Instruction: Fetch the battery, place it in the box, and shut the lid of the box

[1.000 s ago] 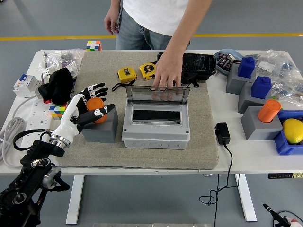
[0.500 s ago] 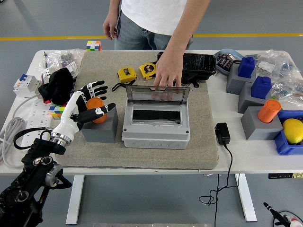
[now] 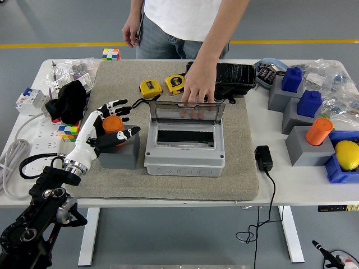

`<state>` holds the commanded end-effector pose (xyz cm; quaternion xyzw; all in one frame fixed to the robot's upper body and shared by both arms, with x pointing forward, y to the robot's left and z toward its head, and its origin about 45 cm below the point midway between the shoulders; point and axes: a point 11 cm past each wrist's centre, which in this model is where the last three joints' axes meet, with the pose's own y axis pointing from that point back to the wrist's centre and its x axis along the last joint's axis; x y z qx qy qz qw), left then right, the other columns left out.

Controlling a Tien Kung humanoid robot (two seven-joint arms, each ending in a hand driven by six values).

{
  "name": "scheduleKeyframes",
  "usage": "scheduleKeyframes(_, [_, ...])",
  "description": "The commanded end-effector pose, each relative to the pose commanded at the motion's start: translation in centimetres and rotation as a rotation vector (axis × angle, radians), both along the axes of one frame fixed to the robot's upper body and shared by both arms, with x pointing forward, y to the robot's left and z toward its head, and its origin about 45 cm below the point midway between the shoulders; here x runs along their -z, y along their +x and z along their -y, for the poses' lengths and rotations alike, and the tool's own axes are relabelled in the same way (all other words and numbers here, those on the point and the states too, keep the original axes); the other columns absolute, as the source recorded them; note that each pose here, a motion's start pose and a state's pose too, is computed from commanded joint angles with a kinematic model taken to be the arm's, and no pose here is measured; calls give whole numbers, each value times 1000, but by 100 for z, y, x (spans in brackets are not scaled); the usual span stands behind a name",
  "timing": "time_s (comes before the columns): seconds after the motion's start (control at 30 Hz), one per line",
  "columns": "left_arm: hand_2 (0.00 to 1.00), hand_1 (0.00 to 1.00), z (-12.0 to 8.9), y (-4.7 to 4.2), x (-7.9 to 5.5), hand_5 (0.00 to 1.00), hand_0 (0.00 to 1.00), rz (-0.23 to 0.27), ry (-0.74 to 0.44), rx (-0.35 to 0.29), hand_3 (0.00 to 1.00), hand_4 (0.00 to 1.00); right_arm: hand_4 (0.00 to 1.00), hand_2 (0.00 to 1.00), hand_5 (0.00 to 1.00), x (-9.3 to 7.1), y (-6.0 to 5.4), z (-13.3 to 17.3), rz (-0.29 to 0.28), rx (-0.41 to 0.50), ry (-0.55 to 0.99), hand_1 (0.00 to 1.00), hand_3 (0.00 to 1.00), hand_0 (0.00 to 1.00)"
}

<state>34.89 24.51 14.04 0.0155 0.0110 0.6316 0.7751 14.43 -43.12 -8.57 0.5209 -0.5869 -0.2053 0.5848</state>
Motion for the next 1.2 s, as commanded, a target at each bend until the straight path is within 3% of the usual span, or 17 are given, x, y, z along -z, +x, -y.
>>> scheduleKeyframes(0.67, [621, 707, 3, 1, 15, 2, 631, 1, 22, -15, 625, 998, 998, 779, 998, 1, 5, -5, 2, 1, 2, 791, 835, 852])
scheduleKeyframes(0.7, [493, 619, 4, 3, 10, 2, 466, 4, 25, -16, 489, 998, 998, 778, 998, 1, 5, -6, 2, 2, 2, 791, 836, 852])
scheduleKeyframes(1.2, [447, 573, 51, 22, -30, 2, 401, 20, 48, -11, 439, 998, 998, 778, 998, -4, 16, -2, 5, 4, 2, 791, 835, 852])
